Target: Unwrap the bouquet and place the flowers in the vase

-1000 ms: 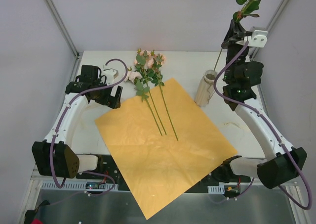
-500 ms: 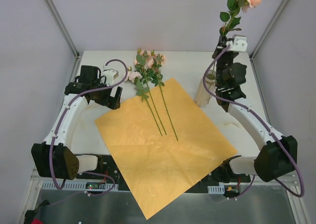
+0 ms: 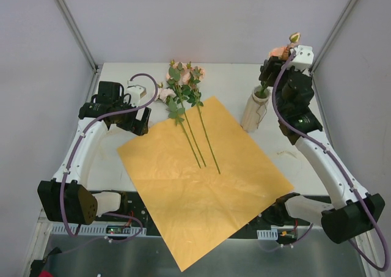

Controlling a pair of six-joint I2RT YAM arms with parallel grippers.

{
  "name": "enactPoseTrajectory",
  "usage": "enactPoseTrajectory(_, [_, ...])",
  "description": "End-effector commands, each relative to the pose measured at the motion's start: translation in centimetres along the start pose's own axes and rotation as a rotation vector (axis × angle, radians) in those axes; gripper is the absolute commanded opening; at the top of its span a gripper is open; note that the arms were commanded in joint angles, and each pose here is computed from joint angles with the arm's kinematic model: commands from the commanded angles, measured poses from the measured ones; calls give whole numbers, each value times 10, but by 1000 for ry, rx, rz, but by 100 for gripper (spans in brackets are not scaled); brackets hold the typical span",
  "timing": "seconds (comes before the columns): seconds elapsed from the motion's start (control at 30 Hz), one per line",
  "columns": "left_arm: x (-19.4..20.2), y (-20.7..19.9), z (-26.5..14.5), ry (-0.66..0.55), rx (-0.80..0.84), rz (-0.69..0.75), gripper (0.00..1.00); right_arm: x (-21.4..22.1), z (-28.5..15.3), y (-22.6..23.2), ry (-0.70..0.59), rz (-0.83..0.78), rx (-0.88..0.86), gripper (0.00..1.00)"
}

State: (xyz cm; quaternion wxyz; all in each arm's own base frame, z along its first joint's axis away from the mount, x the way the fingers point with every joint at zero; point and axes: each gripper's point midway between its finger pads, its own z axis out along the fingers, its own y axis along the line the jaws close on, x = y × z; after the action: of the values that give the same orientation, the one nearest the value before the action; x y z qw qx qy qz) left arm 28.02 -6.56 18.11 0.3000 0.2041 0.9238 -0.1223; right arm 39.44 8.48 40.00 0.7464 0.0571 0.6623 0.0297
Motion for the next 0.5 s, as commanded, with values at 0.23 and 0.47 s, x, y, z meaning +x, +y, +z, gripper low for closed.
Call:
enactPoseTrajectory(0.23, [-3,0,-9,-15,-5,7,99,1,-51,75,72,-61,-269,86])
enactPoseTrajectory(0.47, [-4,4,-10,-15,-27,3,99,14,-62,152,155,-208,-455,91])
